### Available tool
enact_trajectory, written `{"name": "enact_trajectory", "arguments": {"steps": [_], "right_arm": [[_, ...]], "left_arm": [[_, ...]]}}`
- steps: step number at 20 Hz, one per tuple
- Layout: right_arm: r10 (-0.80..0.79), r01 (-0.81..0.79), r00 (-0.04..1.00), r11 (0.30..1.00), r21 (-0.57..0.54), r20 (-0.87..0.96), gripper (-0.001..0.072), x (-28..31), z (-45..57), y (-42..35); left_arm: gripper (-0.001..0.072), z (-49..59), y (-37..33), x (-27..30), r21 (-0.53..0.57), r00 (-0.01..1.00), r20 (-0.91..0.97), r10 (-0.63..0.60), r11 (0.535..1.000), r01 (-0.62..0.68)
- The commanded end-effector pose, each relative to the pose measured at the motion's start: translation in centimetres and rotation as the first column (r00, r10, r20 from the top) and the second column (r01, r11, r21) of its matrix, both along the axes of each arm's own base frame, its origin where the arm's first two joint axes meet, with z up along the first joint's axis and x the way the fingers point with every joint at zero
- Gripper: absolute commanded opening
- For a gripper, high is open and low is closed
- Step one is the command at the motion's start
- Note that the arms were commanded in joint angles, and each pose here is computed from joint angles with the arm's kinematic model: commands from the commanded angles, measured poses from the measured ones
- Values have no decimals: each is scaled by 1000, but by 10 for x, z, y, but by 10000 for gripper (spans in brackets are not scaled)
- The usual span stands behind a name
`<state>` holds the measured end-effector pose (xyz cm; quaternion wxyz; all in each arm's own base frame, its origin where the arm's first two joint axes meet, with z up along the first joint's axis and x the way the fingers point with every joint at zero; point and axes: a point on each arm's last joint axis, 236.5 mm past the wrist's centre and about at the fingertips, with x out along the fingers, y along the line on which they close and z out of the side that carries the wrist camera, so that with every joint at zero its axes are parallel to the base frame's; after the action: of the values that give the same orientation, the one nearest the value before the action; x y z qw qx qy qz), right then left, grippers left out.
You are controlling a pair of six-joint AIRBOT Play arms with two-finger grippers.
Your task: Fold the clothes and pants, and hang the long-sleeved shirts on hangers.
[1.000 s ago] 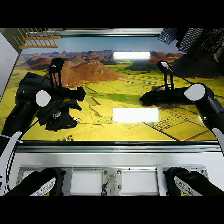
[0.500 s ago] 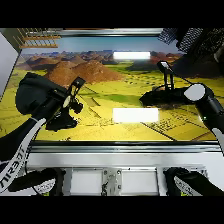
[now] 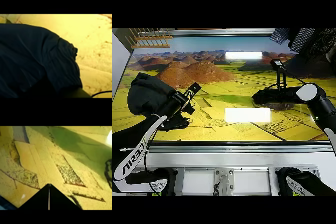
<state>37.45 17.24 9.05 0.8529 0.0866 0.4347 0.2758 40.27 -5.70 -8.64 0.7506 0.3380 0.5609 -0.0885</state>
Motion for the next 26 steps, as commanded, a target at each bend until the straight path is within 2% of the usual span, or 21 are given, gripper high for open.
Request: {"name": "enact_trajectory", "arguments": {"steps": [1,5,7,9,11,13,15,17,18,19,20,21,22,23,24,26], "right_arm": [[-13,13,1000,1000,3,19,20,5,2,-1],[-17,16,1000,998,53,11,21,4,8,7],[-10,8,999,999,50,33,21,6,13,6],[-60,61,994,998,-4,92,20,20,28,-24],[-207,210,969,978,-12,136,20,34,52,-74],[-356,359,919,933,15,169,20,36,75,-125],[-471,473,861,880,37,195,20,30,92,-171],[-534,538,818,842,42,215,20,23,102,-201],[-552,557,805,830,41,217,21,20,104,-210],[-562,568,800,822,38,211,28,18,103,-216],[-563,569,802,822,32,201,29,16,100,-217],[-561,566,807,824,26,185,52,14,96,-217],[-555,561,814,828,17,169,229,13,92,-216],[-547,552,824,834,8,148,512,12,86,-214],[-543,547,831,837,1,125,646,12,79,-213],[-537,540,839,841,-15,83,643,12,65,-213]], "left_arm": [[11,18,-4,7,-23,999,47,15,1000,-14],[11,130,-50,48,-121,955,296,-22,991,60],[11,198,-99,53,-235,909,414,-37,961,146],[11,256,-171,35,-401,875,482,-51,875,272],[11,294,-241,8,-522,849,521,-87,754,398],[12,315,-309,-26,-596,827,544,-144,627,501],[11,316,-364,-53,-600,797,562,-219,555,576],[12,303,-401,-68,-600,789,551,-273,528,602],[104,297,-409,-68,-599,790,543,-285,528,602],[418,293,-412,-62,-598,796,534,-285,538,594],[571,292,-407,-52,-618,820,514,-253,553,558],[568,291,-395,-37,-647,852,485,-197,574,501],[568,287,-374,-19,-678,889,440,-124,603,420],[568,278,-352,-5,-702,923,380,-67,628,335],[568,264,-329,5,-726,955,295,-16,647,235],[568,222,-297,7,-773,995,88,52,634,35]]}}
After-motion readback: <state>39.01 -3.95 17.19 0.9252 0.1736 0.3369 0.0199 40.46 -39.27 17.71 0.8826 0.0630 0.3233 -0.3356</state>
